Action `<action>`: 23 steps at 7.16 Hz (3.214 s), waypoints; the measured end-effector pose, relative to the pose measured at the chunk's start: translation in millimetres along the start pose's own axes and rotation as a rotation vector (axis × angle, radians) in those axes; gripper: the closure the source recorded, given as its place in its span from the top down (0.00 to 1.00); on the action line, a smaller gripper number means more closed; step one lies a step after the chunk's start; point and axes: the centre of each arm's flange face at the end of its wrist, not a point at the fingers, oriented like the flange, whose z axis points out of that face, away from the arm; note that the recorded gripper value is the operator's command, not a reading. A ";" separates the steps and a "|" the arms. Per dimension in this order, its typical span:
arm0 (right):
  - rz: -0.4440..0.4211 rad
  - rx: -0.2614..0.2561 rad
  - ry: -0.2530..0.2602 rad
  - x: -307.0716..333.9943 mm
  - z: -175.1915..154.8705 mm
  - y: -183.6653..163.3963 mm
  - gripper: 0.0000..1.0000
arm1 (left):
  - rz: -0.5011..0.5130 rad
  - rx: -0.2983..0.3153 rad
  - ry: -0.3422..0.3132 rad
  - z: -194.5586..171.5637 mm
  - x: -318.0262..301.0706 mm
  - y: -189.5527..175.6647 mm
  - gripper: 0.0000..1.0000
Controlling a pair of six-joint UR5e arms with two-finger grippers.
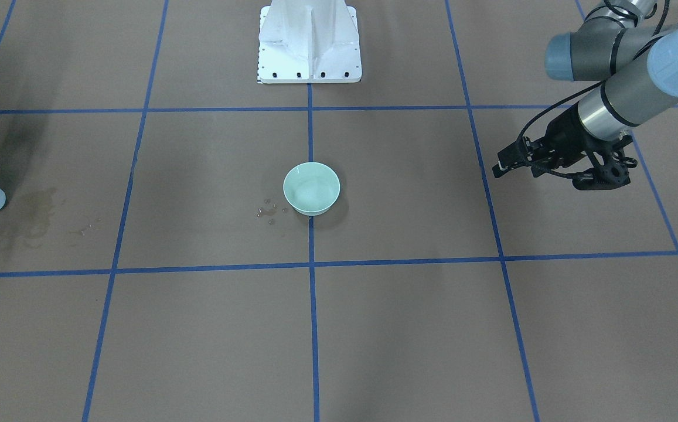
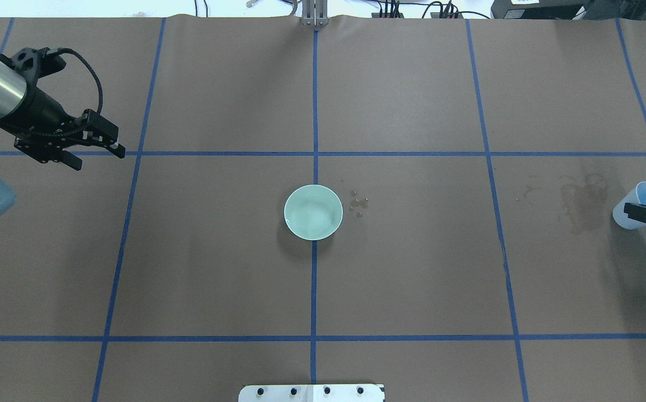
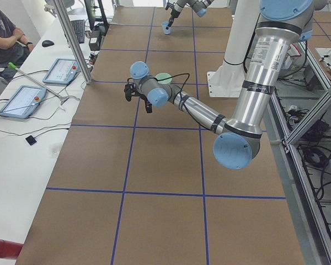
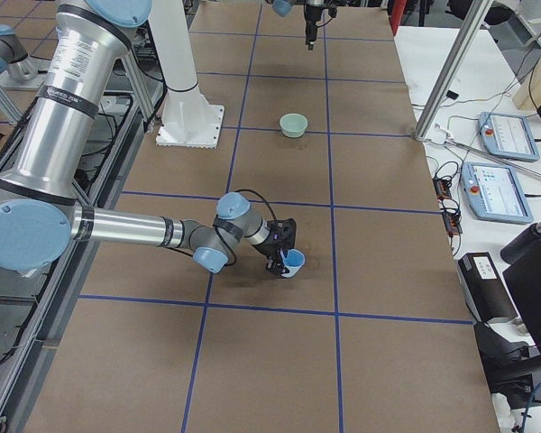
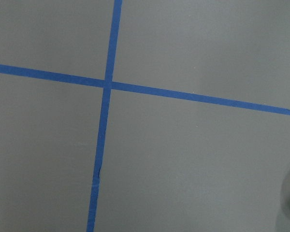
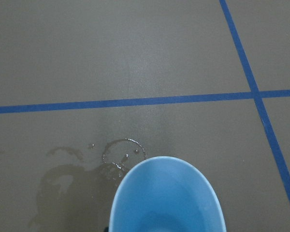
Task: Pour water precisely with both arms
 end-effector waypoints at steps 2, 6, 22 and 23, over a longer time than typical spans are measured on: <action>-0.003 -0.006 0.002 0.3 1.9 2.4 0.99 | -0.004 0.001 0.011 -5.2 4.6 3.9 0.96; -0.018 0.009 -0.024 -3.7 -14.2 -0.3 0.99 | -0.006 -0.001 0.021 -9.6 8.2 6.9 0.96; -0.303 -0.402 -0.065 1.7 -132.3 -255.5 0.99 | 0.008 -0.014 -0.062 176.0 246.2 46.9 0.89; -0.305 -0.405 -0.069 2.6 -133.9 -256.5 0.99 | 0.014 -0.015 -0.077 191.9 253.2 53.0 0.77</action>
